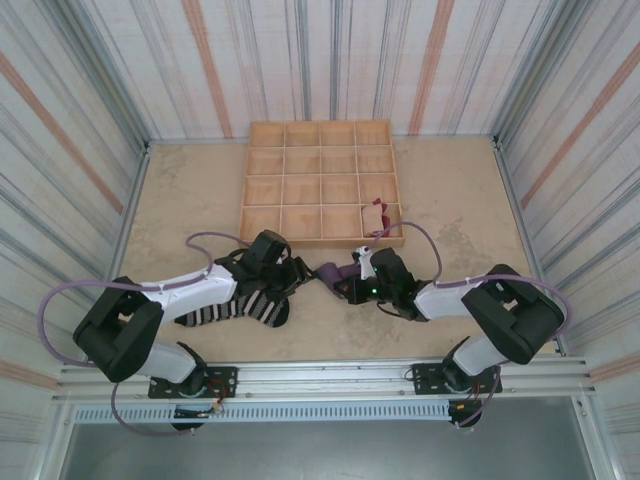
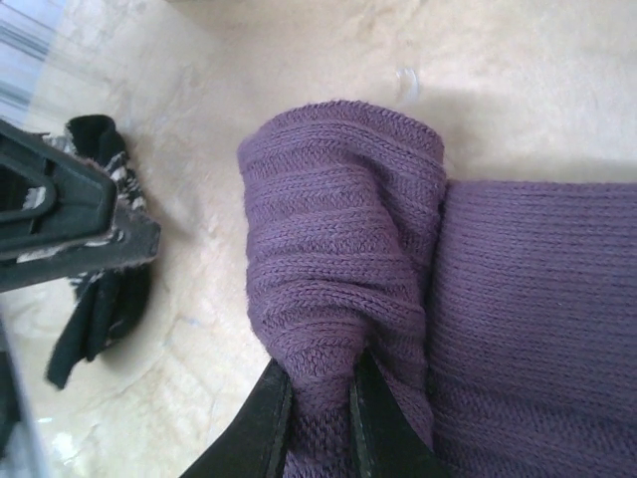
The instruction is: Roll the socks
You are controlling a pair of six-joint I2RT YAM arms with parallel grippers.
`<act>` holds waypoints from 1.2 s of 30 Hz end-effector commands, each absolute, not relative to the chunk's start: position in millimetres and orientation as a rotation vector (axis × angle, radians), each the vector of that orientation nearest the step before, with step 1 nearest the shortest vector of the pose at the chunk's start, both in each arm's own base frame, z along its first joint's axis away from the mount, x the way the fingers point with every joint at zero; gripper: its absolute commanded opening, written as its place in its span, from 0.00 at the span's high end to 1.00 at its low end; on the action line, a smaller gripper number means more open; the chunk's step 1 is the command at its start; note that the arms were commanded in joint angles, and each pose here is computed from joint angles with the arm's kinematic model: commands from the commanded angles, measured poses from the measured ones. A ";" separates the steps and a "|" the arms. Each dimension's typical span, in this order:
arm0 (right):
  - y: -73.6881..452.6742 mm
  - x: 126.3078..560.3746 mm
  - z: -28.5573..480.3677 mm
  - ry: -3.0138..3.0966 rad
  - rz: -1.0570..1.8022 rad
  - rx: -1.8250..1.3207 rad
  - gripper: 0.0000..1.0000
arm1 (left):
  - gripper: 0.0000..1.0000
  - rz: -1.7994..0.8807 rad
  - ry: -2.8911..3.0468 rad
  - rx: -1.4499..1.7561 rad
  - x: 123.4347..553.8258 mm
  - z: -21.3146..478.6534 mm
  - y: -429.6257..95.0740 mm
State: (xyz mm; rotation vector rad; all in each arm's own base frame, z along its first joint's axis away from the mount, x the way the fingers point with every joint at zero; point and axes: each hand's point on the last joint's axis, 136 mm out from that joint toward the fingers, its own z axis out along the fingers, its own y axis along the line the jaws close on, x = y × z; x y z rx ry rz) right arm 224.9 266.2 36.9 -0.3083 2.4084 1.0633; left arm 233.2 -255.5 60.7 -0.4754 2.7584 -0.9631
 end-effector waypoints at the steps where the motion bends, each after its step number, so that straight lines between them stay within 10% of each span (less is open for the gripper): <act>1: 221.7 167.3 -22.4 2.809 1.060 -0.041 1.00 | 0.27 -0.944 2.750 -0.506 233.6 62.3 -249.4; 18: 176.7 153.0 -42.2 2.825 1.103 0.831 1.00 | 0.29 -0.926 2.746 -0.451 235.6 67.9 -262.4; 36: 116.7 132.2 -36.0 2.677 0.878 1.093 1.00 | 0.39 -1.119 2.705 -0.080 231.7 68.8 -375.3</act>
